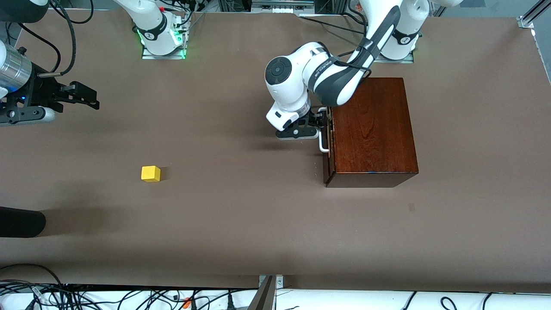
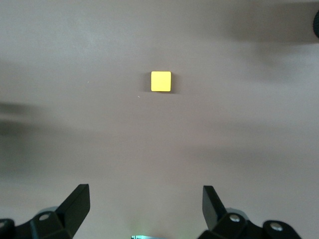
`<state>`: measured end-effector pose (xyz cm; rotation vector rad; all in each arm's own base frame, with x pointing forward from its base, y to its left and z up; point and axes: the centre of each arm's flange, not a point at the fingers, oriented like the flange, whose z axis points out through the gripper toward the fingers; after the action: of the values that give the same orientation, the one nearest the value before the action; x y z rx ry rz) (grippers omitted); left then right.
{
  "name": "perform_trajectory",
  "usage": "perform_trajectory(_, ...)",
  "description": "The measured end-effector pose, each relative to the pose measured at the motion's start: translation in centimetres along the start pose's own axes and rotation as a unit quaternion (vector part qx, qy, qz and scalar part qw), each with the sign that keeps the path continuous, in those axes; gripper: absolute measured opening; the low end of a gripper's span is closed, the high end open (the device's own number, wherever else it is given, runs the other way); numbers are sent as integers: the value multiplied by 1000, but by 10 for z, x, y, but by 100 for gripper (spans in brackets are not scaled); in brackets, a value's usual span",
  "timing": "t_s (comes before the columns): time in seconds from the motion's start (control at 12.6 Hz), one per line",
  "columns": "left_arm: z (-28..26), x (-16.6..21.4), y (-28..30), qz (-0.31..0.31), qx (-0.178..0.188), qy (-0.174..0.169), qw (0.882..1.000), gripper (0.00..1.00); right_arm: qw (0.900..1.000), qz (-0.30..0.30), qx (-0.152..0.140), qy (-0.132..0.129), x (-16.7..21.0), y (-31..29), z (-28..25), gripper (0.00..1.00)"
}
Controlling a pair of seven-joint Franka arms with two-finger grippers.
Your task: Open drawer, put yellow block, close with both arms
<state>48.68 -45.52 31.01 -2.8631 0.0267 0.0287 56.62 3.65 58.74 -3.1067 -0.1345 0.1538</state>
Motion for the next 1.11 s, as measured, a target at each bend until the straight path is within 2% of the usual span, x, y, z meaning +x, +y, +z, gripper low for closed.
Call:
perform_trajectory(0.71,30,-8,-6,-1,23,-23,999,100,1000,0,0,0,0,0,0,100)
perform_trajectory(1.11,42,-7,3,-9,11,-17,1000,100,1000,0,0,0,0,0,0,100)
